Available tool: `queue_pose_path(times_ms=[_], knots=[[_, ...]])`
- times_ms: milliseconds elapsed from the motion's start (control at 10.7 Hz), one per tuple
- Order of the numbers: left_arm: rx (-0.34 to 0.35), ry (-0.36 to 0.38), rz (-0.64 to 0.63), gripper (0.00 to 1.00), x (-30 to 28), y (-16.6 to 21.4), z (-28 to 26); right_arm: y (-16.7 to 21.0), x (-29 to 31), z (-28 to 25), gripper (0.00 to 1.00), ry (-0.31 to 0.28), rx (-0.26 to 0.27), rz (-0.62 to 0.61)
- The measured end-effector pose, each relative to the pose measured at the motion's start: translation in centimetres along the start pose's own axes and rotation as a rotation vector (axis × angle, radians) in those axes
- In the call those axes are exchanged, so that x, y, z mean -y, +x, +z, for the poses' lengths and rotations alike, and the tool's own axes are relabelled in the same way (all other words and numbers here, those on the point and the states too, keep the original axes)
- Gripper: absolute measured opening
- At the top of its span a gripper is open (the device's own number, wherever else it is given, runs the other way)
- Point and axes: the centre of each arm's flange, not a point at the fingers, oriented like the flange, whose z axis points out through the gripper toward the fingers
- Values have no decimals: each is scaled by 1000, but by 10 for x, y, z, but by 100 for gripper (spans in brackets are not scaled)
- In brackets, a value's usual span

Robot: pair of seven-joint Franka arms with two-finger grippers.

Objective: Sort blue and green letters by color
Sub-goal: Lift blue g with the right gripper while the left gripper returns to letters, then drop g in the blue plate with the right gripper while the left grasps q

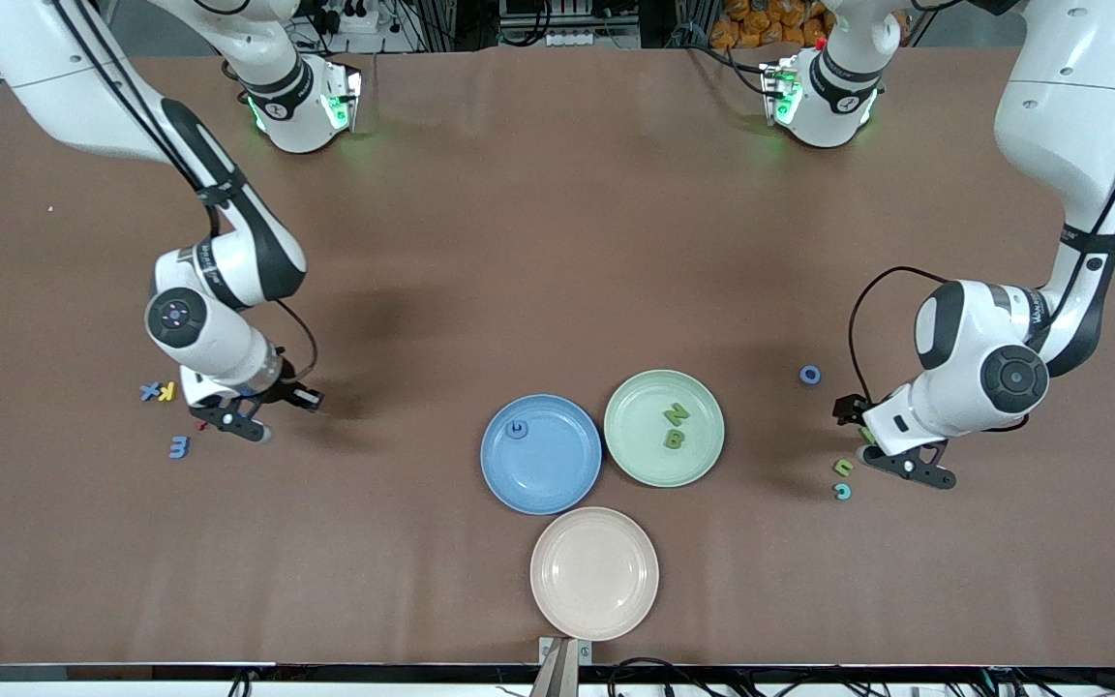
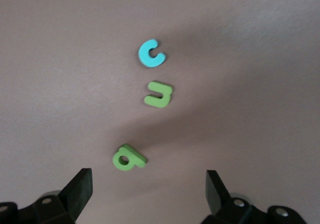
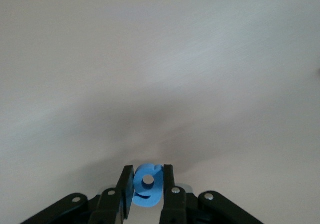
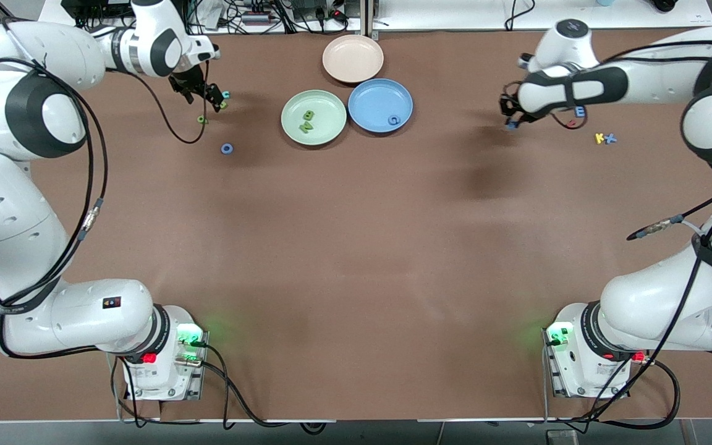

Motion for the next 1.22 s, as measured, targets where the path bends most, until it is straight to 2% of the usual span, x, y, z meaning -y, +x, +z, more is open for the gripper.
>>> queue_pose_path(times_ms=[187,281,655,935,1122,1216], knots=[[-15,12,10,100,7,-8,14,-7,49,-17,28,18,68,71],[-26,15,16,100,7,-10,21,-9,72,-24,28,20,77,117],[-41,44,29,100,30,-22,48,-46,167,-24,28,48,85,292],[-48,41,32,100,32,-25,53,-73,225,-39,28,96,77,423],[-50,38,36,100,29,-25,54,-91,263,-55,28,158,68,494],[-49,36,38,100,28,-25,55,-97,281,-67,28,235,84,534]])
